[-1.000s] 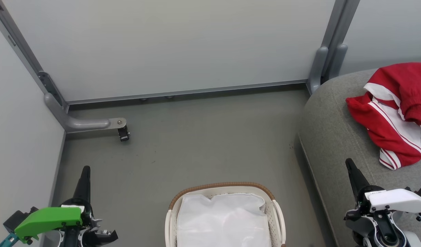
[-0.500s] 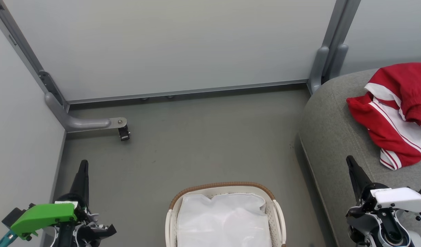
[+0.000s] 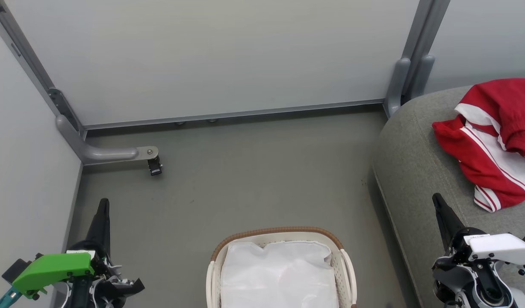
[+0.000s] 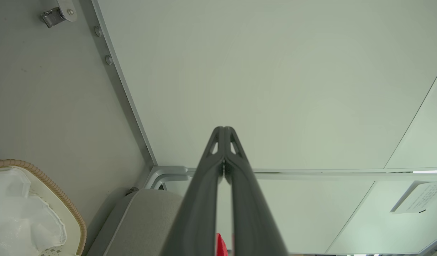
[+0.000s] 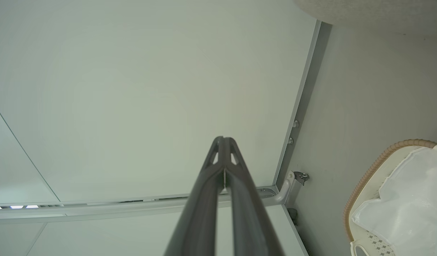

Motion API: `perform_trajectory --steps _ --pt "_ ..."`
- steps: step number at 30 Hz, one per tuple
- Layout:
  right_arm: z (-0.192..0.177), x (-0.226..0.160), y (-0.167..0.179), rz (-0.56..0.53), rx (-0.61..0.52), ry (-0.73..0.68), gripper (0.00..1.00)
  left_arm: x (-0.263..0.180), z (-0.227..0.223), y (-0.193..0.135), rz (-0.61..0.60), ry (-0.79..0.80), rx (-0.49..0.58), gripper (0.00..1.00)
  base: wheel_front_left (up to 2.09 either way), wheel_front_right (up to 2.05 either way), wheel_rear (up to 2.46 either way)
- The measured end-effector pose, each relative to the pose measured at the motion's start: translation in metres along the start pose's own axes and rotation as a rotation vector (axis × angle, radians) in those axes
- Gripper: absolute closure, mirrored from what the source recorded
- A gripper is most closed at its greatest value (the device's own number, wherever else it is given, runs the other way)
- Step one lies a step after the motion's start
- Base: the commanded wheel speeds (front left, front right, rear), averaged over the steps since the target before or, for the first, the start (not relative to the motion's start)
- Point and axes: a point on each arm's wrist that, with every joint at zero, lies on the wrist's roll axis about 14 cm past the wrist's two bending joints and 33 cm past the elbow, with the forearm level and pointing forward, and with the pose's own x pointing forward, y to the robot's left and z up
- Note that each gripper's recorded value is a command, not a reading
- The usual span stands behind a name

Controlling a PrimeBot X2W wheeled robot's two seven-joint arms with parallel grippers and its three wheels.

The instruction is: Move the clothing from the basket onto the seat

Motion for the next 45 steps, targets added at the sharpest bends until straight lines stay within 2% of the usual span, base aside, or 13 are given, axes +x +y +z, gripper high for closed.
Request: perform_trajectory --steps 45 --pt "0.0000 0.0001 0.0002 0.000 0.000 0.000 1.00 0.0000 0.0000 -0.0002 0.000 0.000 0.000 1.00 0.00 0.00 0.00"
